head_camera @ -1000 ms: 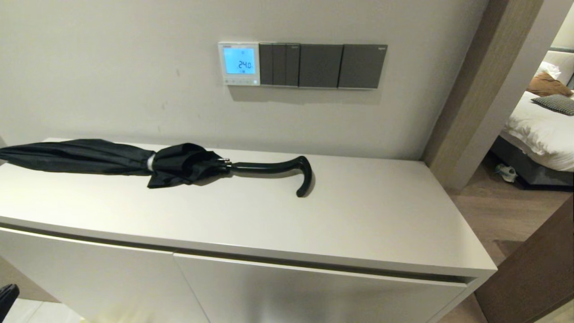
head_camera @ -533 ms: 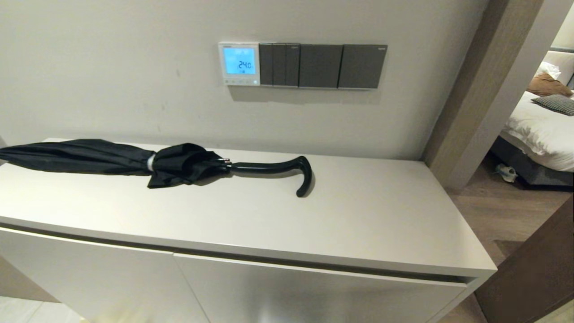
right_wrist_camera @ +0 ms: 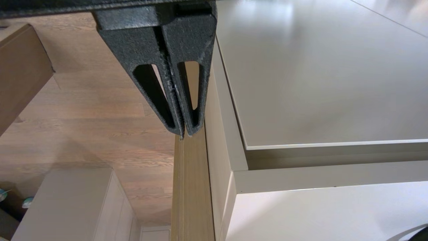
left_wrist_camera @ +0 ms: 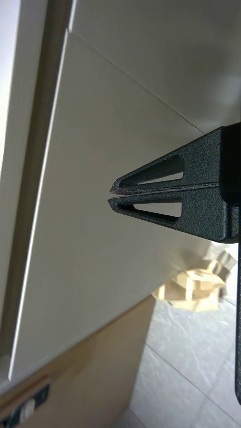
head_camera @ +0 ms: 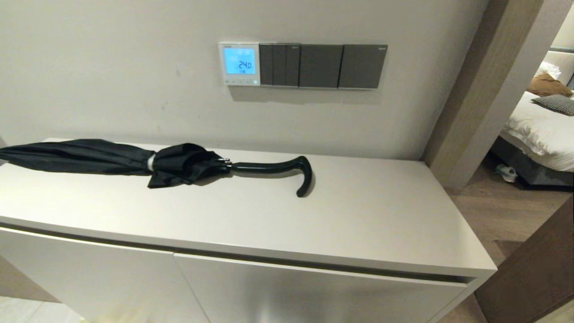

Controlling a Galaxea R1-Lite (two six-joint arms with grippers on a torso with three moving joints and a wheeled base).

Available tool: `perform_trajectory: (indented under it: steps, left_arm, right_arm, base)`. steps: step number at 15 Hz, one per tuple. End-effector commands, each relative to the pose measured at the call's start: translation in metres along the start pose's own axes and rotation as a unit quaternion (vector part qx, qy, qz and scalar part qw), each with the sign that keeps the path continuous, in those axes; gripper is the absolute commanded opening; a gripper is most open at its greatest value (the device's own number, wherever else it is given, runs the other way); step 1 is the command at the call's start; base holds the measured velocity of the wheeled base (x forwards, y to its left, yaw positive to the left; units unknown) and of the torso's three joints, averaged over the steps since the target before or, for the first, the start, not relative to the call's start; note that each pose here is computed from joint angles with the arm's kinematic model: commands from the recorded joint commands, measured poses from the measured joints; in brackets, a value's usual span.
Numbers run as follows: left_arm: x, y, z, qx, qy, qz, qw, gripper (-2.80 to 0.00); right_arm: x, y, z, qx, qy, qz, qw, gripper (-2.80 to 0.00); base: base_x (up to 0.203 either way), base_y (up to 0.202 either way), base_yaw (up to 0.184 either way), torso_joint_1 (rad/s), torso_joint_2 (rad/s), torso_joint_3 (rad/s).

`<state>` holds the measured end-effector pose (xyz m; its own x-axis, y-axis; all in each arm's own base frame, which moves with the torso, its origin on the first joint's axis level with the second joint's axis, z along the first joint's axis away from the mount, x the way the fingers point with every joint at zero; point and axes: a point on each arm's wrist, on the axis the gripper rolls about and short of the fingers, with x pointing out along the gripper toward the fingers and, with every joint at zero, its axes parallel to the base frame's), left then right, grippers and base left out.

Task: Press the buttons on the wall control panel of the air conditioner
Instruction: Turn off the central air conditioner

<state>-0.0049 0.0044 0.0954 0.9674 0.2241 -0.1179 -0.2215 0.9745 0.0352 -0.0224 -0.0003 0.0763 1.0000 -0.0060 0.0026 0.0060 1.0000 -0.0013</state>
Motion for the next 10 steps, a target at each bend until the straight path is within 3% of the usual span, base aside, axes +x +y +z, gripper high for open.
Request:
perform_trajectory:
  steps: [1, 3, 5, 7, 10]
  left_arm:
    - [-0.004, 0.000, -0.001, -0.004, -0.023, -0.018, 0.9996, -2.80]
    - [-0.009, 0.000, -0.006, -0.005, -0.036, -0.043, 0.9984, -2.80]
    - [-0.014, 0.000, -0.012, -0.002, -0.017, -0.066, 0.9977, -2.80]
    - [-0.019, 0.001, -0.015, -0.002, -0.001, -0.076, 0.9971, -2.80]
    - [-0.023, 0.002, -0.017, -0.002, -0.019, -0.077, 0.9968, -2.80]
  right_arm:
    - [0.000, 0.000, -0.001, 0.000, 0.002, 0.000, 1.000, -2.80]
    - [0.000, 0.000, -0.001, 0.000, 0.002, -0.001, 1.000, -2.80]
    - [0.000, 0.000, -0.001, 0.000, 0.002, 0.000, 1.000, -2.80]
    - [0.000, 0.000, -0.001, 0.000, 0.001, -0.001, 1.000, -2.80]
    - [0.000, 0.000, -0.001, 0.000, 0.001, 0.000, 1.000, -2.80]
  base:
    - [0.000, 0.000, 0.000, 0.000, 0.00, 0.000]
    - [0.000, 0.000, 0.000, 0.000, 0.00, 0.000]
    - [0.000, 0.000, 0.000, 0.000, 0.00, 0.000]
    - [0.000, 0.000, 0.000, 0.000, 0.00, 0.000]
    - [0.000, 0.000, 0.000, 0.000, 0.00, 0.000]
